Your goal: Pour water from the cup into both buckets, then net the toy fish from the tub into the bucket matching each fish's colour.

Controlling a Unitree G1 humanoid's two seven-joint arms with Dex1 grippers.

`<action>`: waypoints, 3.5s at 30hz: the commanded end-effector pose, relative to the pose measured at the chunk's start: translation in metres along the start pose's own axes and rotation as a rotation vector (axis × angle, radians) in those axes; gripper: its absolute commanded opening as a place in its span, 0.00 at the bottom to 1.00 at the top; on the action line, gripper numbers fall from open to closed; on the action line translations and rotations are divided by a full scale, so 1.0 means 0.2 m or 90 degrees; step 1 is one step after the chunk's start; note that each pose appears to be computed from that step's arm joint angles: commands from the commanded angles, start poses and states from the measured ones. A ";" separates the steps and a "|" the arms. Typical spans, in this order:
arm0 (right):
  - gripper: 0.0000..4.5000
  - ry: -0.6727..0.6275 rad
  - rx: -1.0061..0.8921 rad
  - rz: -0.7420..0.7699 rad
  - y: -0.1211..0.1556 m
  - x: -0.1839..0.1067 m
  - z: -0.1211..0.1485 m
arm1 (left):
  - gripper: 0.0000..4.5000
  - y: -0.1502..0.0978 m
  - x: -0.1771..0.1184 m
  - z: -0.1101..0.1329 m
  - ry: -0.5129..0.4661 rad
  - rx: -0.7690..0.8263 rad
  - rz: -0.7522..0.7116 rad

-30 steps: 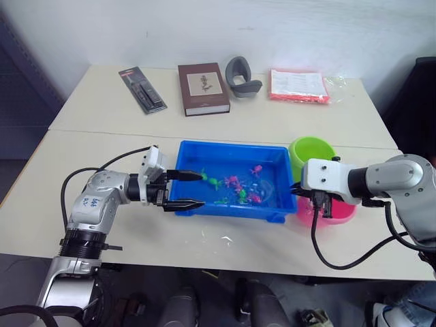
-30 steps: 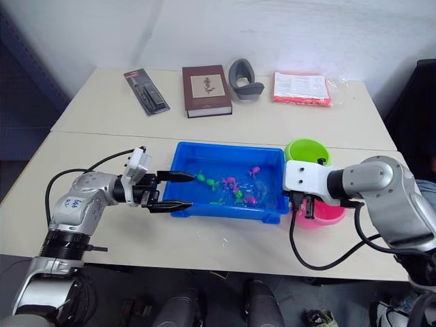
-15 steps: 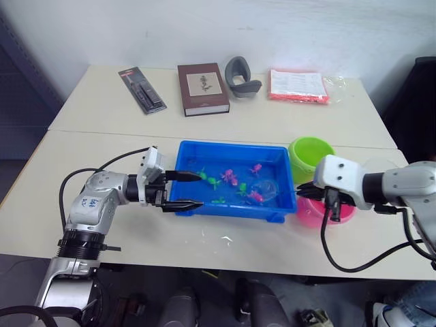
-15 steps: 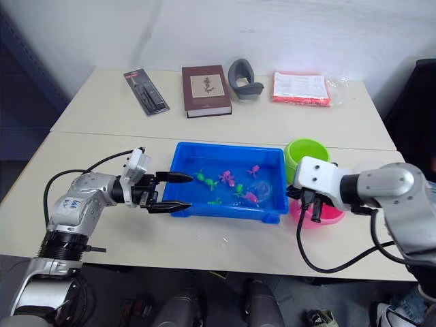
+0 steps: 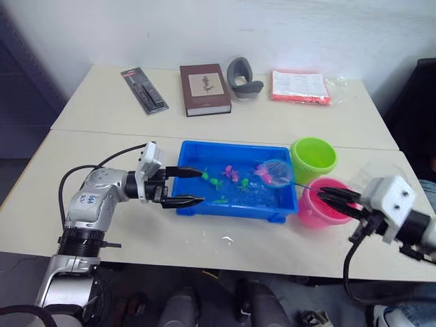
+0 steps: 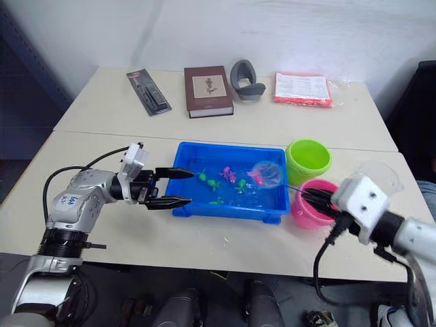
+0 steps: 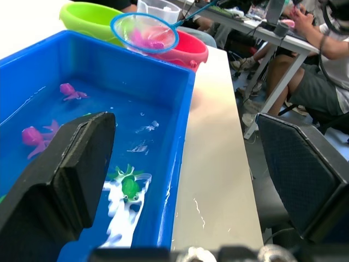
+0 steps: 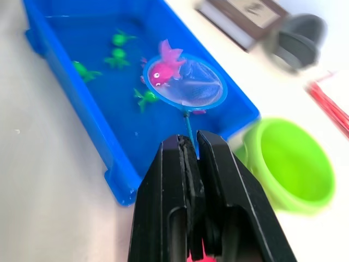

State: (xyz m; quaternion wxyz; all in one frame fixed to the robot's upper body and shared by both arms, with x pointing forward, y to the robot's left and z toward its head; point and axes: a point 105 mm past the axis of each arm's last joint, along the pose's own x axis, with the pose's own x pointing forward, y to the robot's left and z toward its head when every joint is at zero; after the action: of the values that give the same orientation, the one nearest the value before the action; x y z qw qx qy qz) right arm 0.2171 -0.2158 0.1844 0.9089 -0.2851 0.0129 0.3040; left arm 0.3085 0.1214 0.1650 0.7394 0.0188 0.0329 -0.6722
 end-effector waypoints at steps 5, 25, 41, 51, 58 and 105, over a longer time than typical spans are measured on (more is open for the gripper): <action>0.00 0.008 -0.034 -0.176 0.00 -0.22 -0.01 | 0.99 -0.05 0.09 0.08 -0.029 0.026 -0.061; 0.00 0.177 -0.656 -0.188 -0.01 -0.37 -0.24 | 0.99 -0.10 0.26 0.10 -0.089 0.018 -0.094; 0.00 0.175 -0.797 -0.177 -0.06 -0.39 -0.36 | 0.99 -0.11 0.32 0.11 -0.106 0.019 -0.095; 0.00 0.108 -0.780 -0.142 0.05 -0.30 -0.33 | 0.99 -0.13 0.34 0.08 -0.101 0.011 -0.103; 0.00 0.103 -0.773 -0.150 0.07 -0.28 -0.32 | 0.99 -0.13 0.34 0.07 -0.098 0.009 -0.101; 0.00 -0.074 0.143 0.015 0.11 0.26 0.10 | 0.99 0.11 -0.06 0.04 -0.053 0.060 0.133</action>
State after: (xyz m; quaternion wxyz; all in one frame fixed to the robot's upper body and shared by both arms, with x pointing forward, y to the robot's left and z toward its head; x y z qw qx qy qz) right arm 0.2365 -0.1601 0.1891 0.9318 -0.1705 -0.0960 0.3056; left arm 0.3242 0.1110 0.1644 0.7772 0.0046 -0.0129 -0.6291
